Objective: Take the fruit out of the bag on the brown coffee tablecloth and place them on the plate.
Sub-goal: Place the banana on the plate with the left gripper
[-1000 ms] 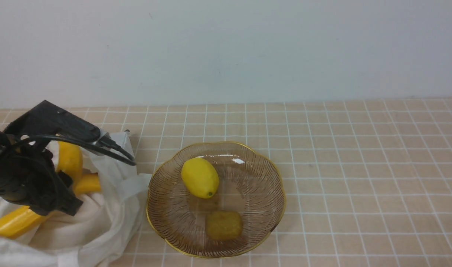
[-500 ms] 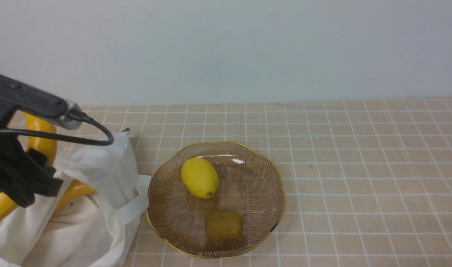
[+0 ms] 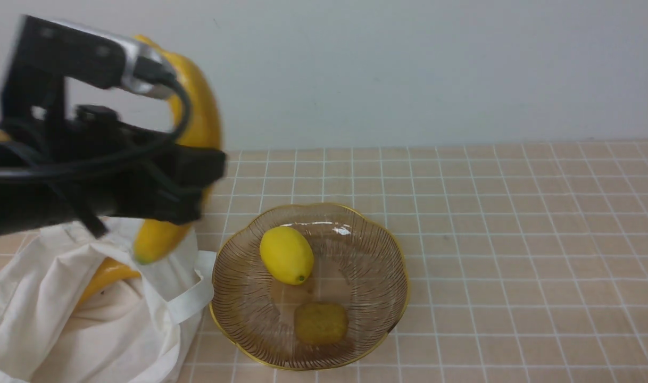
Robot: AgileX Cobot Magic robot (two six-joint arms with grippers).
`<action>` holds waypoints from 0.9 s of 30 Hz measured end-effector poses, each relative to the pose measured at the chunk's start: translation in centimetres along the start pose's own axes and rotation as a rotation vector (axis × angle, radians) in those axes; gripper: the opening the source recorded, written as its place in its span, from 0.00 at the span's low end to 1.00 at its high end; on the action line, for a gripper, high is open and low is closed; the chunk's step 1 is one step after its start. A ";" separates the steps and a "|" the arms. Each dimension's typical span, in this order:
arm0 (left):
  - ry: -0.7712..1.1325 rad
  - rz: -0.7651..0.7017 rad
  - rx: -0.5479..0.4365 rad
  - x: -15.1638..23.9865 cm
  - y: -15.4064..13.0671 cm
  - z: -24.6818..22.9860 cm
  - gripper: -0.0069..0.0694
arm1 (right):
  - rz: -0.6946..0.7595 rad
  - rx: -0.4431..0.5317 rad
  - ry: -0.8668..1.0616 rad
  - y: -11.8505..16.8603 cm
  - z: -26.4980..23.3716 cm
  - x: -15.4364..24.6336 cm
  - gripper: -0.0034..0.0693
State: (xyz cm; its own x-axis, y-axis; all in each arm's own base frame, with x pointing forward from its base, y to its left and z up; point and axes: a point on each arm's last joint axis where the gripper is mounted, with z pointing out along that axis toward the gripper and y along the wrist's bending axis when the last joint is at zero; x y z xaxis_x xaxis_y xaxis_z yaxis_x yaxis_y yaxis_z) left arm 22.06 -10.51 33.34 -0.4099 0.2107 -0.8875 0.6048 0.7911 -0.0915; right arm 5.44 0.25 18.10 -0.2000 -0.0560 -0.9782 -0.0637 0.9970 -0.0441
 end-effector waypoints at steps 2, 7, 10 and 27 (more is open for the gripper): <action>0.049 0.032 0.055 0.8 -0.7 2.9 0.46 | 0.000 0.000 0.000 0.0 0.0 0.0 0.03; 0.149 0.084 0.084 3.3 -1.6 8.5 0.46 | 0.000 0.000 0.000 0.0 0.0 0.0 0.03; 0.219 0.160 0.061 5.6 -2.0 12.0 0.46 | 0.000 0.000 0.000 0.0 0.0 0.0 0.03; 0.323 0.172 -0.018 9.3 -1.0 15.9 0.89 | 0.000 0.000 0.000 0.0 0.0 0.0 0.03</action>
State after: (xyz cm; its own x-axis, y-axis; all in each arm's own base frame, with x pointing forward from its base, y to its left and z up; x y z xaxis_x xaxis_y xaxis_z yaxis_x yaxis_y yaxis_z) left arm 28.51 -18.53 17.96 -0.4994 0.5098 -0.7005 0.6726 0.7378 0.0575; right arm 5.44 0.25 18.10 -0.2000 -0.0560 -0.9782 -0.0637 0.9970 -0.0441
